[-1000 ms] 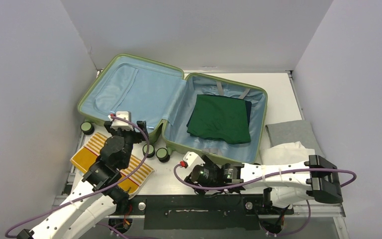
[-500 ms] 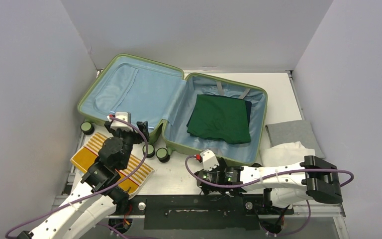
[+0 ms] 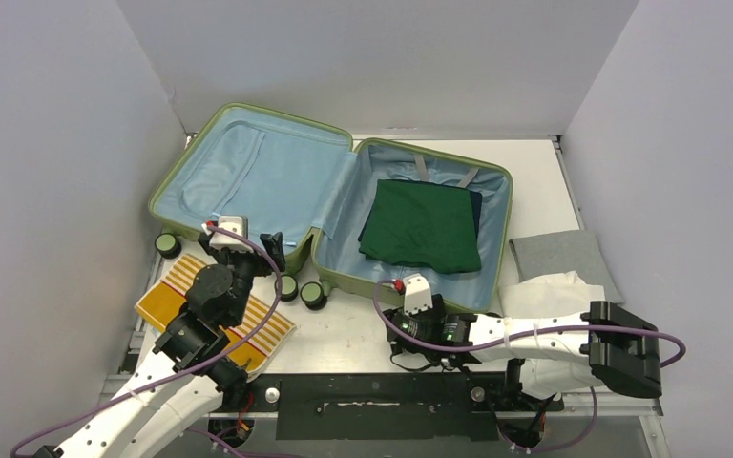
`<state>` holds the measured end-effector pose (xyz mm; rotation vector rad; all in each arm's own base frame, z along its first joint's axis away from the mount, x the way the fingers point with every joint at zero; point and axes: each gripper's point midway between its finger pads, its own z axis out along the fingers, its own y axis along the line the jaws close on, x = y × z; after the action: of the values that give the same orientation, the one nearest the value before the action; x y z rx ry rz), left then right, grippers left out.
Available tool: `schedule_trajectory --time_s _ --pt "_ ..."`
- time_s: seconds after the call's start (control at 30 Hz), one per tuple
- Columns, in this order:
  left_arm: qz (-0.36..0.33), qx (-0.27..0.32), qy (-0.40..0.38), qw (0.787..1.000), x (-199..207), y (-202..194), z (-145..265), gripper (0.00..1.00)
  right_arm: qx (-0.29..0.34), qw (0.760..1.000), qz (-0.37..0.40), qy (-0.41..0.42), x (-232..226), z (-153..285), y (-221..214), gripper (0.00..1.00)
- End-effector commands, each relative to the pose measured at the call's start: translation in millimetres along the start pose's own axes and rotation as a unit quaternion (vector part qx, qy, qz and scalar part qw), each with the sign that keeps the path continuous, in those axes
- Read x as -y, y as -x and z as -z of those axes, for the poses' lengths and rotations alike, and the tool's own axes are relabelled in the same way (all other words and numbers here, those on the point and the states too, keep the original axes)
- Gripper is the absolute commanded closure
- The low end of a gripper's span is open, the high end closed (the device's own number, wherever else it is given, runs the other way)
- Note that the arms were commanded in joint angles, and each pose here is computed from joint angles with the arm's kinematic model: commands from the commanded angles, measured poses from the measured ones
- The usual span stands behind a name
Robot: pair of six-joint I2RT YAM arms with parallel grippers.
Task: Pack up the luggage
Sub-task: Pick up the makeup from the center of the board.
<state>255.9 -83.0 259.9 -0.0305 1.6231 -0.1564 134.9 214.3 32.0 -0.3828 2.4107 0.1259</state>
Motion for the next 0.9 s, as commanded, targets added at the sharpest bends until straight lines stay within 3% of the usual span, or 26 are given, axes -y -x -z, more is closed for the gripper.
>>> schedule_trajectory --time_s 0.0,0.17,0.47,0.77,0.87 --pt "0.008 0.009 0.002 1.0 0.4 5.9 -2.0 0.22 -0.026 0.997 0.007 0.069 -25.8 -2.5 -13.6 0.23" --pt "0.007 0.008 0.001 1.0 0.9 5.6 -2.6 0.22 -0.038 0.988 0.032 0.143 -60.8 14.3 -19.5 0.24" --pt "0.007 0.006 -0.002 1.0 2.2 4.0 -3.0 0.22 -0.057 0.992 0.079 0.078 -36.0 13.0 -27.4 0.21" --pt "0.006 0.005 -0.003 1.0 2.8 3.9 -3.1 0.22 -0.073 0.986 0.128 0.079 -62.4 -3.4 -40.3 0.25" --pt "0.007 0.005 -0.003 1.0 2.4 4.0 -2.6 0.22 -0.061 0.985 0.138 0.08 -72.6 -1.8 -37.0 0.33"
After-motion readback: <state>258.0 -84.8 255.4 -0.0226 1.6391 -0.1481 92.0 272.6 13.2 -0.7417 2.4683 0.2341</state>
